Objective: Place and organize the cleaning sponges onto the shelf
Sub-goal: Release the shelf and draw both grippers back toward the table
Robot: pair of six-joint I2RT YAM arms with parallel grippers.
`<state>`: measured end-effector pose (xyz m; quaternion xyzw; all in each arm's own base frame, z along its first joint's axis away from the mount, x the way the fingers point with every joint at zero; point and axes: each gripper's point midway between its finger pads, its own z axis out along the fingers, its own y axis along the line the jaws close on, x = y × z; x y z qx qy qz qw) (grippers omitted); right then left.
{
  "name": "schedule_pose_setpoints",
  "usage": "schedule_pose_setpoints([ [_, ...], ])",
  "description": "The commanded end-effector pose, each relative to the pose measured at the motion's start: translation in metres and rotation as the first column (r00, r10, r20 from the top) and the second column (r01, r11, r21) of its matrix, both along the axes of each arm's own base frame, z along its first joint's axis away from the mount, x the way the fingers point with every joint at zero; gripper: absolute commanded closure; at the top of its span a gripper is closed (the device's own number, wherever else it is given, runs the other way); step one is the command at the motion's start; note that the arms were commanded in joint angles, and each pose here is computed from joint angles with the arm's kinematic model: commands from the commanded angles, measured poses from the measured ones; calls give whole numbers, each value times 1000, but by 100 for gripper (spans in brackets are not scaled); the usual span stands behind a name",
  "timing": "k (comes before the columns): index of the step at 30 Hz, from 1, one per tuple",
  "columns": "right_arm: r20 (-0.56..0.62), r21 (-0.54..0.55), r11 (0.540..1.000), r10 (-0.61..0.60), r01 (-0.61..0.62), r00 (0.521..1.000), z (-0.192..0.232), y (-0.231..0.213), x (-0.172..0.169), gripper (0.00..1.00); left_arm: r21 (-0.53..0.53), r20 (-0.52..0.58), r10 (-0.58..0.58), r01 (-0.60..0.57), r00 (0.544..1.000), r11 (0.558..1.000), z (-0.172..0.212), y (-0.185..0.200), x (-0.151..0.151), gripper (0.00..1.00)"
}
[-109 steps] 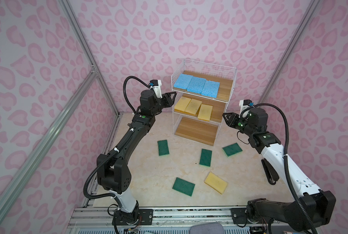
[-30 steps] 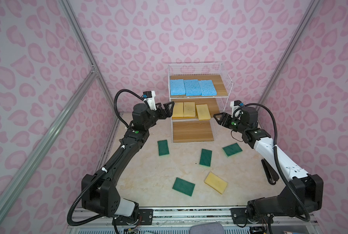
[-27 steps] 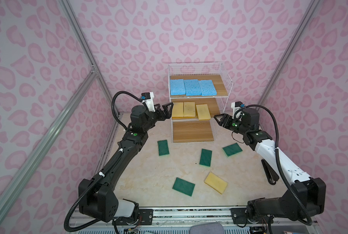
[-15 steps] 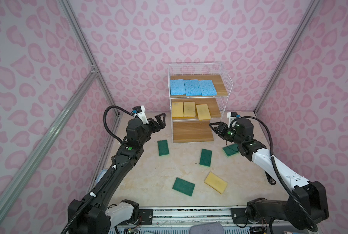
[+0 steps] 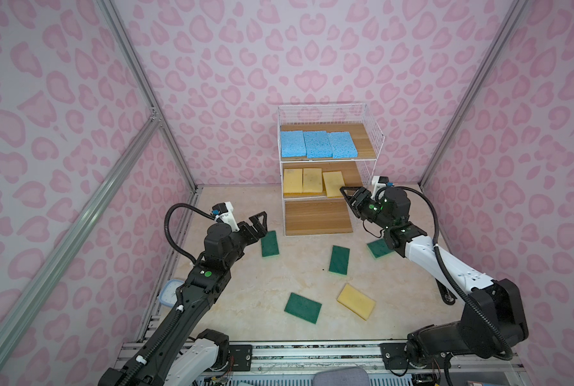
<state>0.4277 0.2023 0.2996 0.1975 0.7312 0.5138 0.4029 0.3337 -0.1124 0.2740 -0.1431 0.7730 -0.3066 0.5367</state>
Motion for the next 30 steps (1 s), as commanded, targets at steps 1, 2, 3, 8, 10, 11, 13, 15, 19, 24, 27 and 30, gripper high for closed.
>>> schedule_pose_setpoints([
  [1,8,31,999,-25,25,1000,4,-1,8,42,20,-9,18,-17,1000,1000,-7,6,-5,1],
  [2,2,34,999,-29,29,1000,2,-1,9,43,23,-15,17,-16,1000,1000,-9,6,-6,1],
  [3,2,38,999,-33,33,999,2,-1,10,43,27,-19,17,-16,1000,999,-11,6,-7,1],
  [8,-11,42,999,-32,33,999,-2,1,14,46,33,-26,16,-16,1000,999,-16,7,-8,1],
  [10,-15,43,999,-33,34,999,-3,1,16,48,37,-29,16,-15,999,999,-17,6,-8,1],
  [11,-15,44,999,-31,32,999,-3,2,17,49,37,-29,16,-15,999,999,-16,6,-8,1],
  [13,-13,47,998,-31,31,999,-3,3,19,56,37,-28,15,-14,1000,999,-15,6,-7,1],
  [15,-8,48,998,-29,29,1000,-1,4,20,60,38,-27,15,-14,1000,999,-15,6,-7,1],
  [19,-12,43,999,-33,33,999,-3,4,22,62,43,-28,16,-15,999,999,-16,7,-8,1],
  [24,-15,45,999,-25,26,1000,-4,7,24,63,47,-35,15,-13,999,999,-18,7,-9,1],
  [27,-10,39,999,-13,13,1000,-4,9,22,54,51,-46,7,-5,999,999,-22,5,-9,1],
  [30,-7,22,1000,-13,13,1000,-4,8,17,43,49,-83,-32,36,996,998,-31,-2,-8,2],
])
